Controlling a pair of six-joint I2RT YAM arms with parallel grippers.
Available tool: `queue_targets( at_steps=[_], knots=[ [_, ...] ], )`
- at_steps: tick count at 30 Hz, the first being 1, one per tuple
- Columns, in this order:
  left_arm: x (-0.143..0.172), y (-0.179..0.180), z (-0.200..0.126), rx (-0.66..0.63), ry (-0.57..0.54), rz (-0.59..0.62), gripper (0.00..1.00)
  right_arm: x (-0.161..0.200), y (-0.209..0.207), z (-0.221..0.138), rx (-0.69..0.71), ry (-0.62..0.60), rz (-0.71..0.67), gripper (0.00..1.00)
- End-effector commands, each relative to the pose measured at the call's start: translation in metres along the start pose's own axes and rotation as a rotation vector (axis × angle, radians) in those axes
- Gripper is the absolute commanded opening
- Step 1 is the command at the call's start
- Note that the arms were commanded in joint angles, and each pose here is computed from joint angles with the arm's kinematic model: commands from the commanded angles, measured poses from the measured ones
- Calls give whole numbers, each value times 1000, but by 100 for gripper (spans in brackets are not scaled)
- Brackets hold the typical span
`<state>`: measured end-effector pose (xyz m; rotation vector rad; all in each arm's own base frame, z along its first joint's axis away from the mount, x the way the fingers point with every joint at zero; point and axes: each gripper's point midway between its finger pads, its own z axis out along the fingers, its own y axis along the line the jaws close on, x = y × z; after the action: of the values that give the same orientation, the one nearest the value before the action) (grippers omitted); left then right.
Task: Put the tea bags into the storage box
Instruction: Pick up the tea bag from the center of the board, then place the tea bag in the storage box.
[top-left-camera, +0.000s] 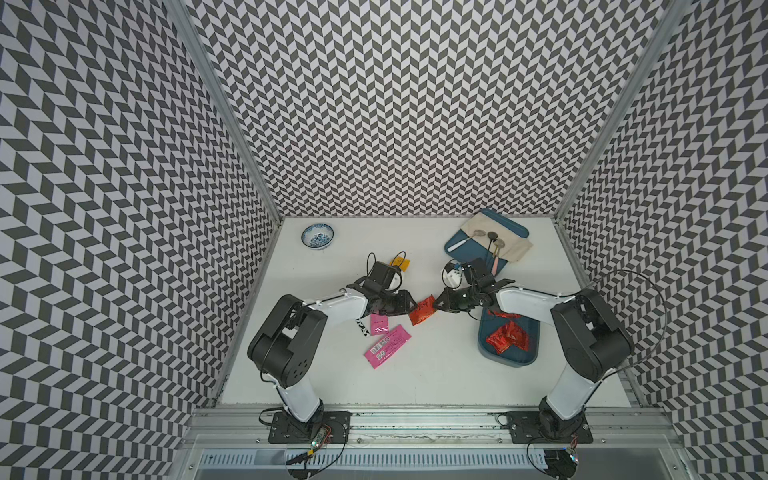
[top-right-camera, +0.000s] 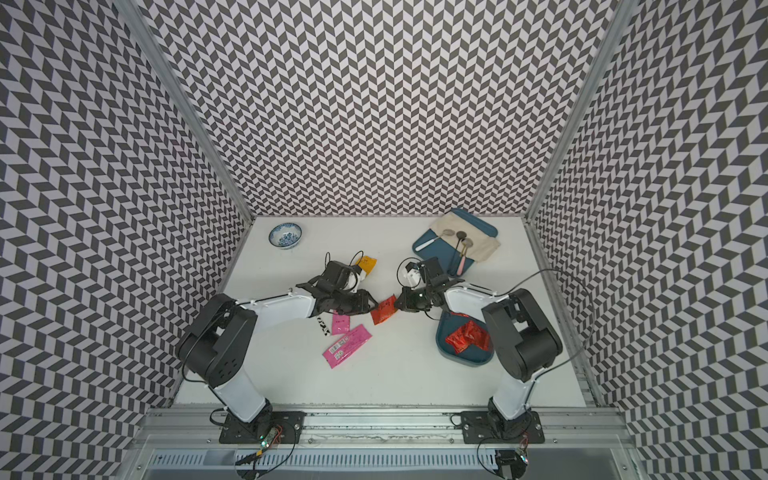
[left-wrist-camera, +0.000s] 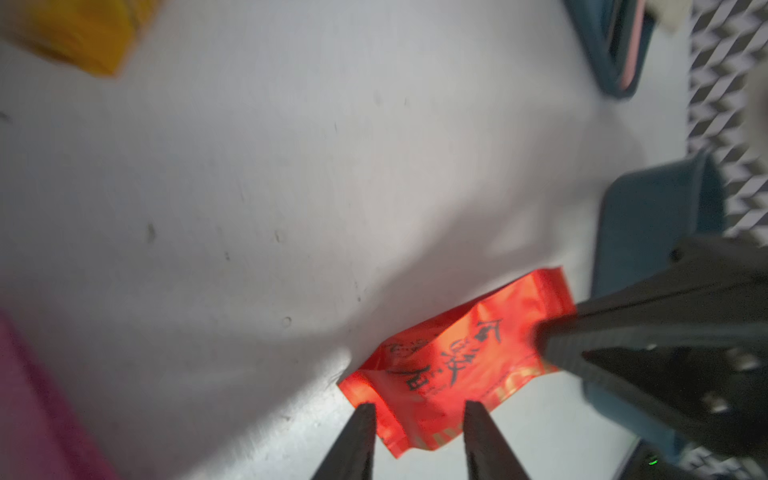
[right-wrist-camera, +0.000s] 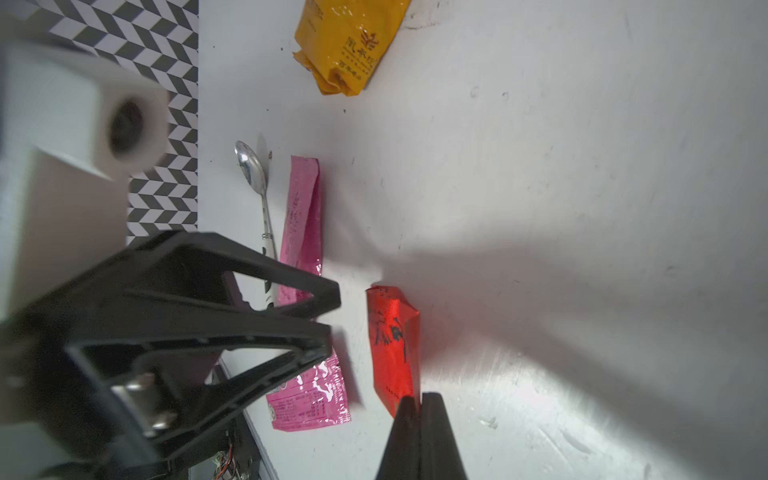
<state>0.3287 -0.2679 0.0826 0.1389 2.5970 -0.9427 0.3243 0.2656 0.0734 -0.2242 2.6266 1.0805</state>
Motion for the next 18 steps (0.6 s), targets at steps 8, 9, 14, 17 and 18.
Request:
queue_targets(
  at_steps=[8,9,14,17,18],
  knots=[
    [-52,-5,-93,-58,-271,20,44,-51,-8,-114,105,-248,24,0],
    [-50,1,-95,-72,-278,13,44,-52,-13,-127,118,-276,38,0],
    [-36,18,-87,-98,-255,-6,44,-48,-33,-175,240,-357,99,0],
    [-32,23,-78,-101,-225,-14,43,-35,-44,-189,323,-360,132,0],
    [-31,24,-75,-97,-218,-17,43,-31,-48,-195,351,-367,143,0]
  ],
)
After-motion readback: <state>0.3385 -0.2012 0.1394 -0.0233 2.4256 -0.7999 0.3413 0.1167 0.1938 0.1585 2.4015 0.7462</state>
